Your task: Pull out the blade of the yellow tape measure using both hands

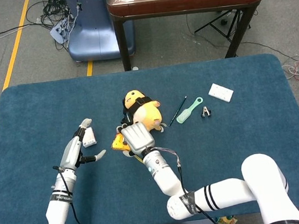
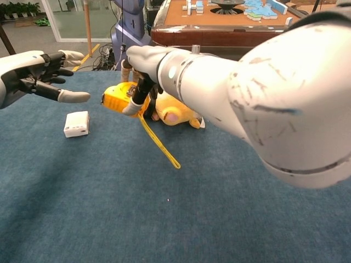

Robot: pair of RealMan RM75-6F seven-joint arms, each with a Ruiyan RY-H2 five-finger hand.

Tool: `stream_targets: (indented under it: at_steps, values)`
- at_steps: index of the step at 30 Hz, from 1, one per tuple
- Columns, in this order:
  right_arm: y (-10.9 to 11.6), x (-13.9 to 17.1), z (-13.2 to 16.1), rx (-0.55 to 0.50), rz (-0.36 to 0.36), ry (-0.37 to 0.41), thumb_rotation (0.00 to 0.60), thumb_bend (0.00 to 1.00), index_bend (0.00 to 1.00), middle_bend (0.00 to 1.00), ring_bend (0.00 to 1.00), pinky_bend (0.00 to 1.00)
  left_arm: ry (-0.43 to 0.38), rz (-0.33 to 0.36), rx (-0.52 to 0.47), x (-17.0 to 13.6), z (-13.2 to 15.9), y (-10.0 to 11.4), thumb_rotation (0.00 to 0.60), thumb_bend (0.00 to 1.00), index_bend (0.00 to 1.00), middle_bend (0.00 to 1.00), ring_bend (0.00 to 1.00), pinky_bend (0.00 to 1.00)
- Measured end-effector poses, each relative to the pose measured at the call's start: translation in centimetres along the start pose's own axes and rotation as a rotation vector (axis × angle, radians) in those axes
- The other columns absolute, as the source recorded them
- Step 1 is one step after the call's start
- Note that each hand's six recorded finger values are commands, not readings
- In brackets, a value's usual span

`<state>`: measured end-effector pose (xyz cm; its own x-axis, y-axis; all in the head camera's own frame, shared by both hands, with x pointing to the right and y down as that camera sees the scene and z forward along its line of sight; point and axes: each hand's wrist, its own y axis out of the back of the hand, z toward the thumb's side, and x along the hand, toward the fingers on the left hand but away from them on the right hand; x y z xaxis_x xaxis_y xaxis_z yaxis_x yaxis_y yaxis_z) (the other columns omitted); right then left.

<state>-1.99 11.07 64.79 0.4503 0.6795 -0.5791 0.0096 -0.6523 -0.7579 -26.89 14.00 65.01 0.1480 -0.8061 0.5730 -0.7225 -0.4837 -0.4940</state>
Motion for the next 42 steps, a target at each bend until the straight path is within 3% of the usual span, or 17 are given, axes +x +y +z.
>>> stream_targets:
  at_steps: [22,42]
  values:
    - [-1.0,-1.6,1.3,-0.069,-0.009,-0.037,0.6,0.83,0.62,0.64,0.6,0.4,0.021,-0.005,-0.023,0.7,0.7,-2.0,0.6,0.17,0.0,0.0,0.0,0.0]
    - [-1.4,-1.7,1.6,-0.08,0.0,-0.033,0.6,0.84,0.63,0.65,0.61,0.4,0.038,0.007,-0.017,1.1,0.2,-2.0,0.6,0.17,0.0,0.0,0.0,0.0]
